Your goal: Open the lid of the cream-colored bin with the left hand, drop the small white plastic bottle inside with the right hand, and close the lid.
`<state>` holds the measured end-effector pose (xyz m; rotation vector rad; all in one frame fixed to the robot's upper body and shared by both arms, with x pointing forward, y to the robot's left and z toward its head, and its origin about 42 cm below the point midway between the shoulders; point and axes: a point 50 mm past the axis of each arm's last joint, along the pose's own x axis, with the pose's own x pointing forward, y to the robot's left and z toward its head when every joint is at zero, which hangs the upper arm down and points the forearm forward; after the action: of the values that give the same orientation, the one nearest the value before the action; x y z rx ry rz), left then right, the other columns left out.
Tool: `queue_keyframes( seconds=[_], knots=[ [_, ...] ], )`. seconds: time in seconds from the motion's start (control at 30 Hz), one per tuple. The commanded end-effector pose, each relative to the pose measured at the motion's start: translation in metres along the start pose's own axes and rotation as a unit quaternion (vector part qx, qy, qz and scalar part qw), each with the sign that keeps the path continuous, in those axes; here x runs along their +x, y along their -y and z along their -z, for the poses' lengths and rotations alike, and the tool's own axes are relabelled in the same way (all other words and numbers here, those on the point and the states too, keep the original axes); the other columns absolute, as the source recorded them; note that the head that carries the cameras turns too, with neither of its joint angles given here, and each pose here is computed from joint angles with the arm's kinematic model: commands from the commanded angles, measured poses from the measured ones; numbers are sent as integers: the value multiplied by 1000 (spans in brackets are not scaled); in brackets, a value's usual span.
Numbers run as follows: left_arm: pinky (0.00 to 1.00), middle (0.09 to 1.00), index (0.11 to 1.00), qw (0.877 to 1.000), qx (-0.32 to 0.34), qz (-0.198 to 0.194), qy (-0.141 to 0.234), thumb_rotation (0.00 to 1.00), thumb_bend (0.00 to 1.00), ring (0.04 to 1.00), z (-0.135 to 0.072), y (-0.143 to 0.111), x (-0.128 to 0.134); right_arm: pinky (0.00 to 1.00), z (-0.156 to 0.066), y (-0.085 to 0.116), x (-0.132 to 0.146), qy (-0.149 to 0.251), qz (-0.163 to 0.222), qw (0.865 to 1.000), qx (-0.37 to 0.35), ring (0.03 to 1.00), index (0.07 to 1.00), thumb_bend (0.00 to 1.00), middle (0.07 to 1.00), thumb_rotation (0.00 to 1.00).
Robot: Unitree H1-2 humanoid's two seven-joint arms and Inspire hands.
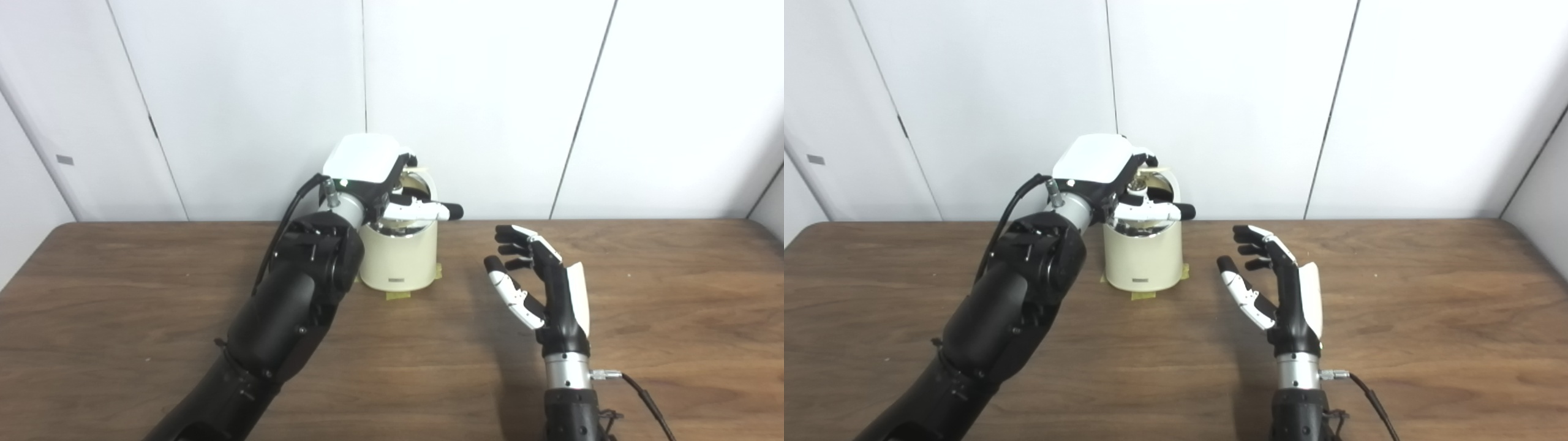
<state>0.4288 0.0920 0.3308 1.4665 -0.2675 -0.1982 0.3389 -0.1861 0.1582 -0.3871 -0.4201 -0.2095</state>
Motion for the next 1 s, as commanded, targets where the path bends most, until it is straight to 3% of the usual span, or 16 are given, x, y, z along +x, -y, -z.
queue_keyframes(
  seconds=[0.0, 0.33, 0.97],
  knots=[
    [1000, 877, 844, 999, 12, -31, 0, 1000, 997, 988, -3, -18, 2, 554, -17, 1, 12, 40, 12, 999, 16, 665, 696, 248, 696, 556],
    [1000, 870, 847, 1000, 7, -5, -4, 1000, 983, 979, 0, 1, -3, 556, -23, 3, 12, 34, 18, 999, 22, 663, 698, 255, 693, 560],
    [1000, 856, 839, 998, 50, -9, 22, 1000, 982, 978, -8, 25, -16, 554, -29, -2, 15, 42, 22, 999, 20, 664, 692, 247, 693, 542]
  ],
)
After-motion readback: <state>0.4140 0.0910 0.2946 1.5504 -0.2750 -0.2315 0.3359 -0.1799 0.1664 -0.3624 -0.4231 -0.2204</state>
